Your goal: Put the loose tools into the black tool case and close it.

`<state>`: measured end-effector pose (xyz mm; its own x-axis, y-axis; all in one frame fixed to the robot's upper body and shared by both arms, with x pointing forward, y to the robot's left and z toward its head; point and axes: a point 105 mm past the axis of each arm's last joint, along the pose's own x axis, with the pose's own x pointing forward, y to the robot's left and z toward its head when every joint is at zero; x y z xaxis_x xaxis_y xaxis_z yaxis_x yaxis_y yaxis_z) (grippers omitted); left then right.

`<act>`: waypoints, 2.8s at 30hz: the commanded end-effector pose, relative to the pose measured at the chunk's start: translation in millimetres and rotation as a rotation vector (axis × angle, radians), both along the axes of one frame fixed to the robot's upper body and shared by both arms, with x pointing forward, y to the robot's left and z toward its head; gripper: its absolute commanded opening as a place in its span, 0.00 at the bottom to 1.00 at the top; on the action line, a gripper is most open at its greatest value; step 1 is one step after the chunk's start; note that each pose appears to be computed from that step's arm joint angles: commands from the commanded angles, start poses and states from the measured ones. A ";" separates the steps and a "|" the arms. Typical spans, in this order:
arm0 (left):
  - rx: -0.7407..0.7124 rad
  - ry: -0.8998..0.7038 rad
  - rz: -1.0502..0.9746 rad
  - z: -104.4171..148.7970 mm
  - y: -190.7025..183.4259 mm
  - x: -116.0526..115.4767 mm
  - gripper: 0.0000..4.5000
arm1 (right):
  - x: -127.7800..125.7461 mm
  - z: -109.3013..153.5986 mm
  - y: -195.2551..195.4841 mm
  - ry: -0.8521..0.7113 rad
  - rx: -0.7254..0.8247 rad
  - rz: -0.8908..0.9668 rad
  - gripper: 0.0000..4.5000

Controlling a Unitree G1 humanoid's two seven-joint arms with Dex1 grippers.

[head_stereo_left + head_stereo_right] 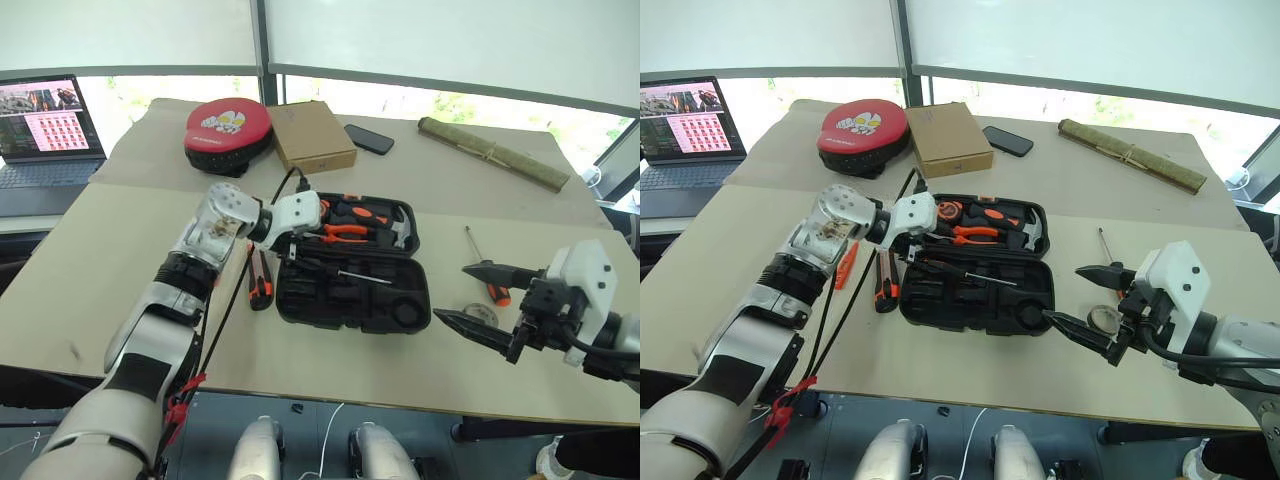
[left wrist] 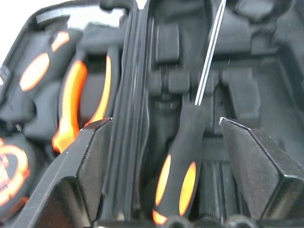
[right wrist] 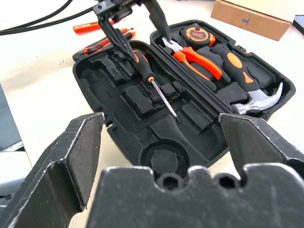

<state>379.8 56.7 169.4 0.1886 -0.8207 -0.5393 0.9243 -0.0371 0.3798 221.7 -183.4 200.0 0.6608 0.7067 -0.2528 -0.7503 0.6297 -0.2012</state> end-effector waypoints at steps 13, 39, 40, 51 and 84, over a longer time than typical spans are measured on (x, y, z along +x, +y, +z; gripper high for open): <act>0.142 -0.043 -0.104 -24.1 -3.1 -0.1 0.54 | -0.8 5.8 3.0 -0.039 0.006 -0.011 1.00; 0.199 -0.043 -0.030 -26.8 -17.7 16.7 0.14 | -0.4 7.1 8.6 -0.053 0.028 -0.020 1.00; 0.198 -0.048 -0.027 -26.7 -18.3 17.3 0.24 | -0.4 7.0 8.6 -0.053 0.028 -0.020 1.00; 0.120 -0.077 -0.077 2.2 -27.0 13.9 0.80 | -2.8 3.3 8.8 -0.042 0.032 -0.023 1.00; 0.203 -0.101 -0.025 -38.7 -31.2 19.7 0.00 | 7.0 -1.6 -2.3 -0.048 0.033 -0.094 1.00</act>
<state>396.1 22.1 127.9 0.2149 -0.7088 -0.6719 0.8743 -0.1670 0.4558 228.2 -184.0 190.8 0.7139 0.6625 -0.2269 -0.6989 0.6944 -0.1715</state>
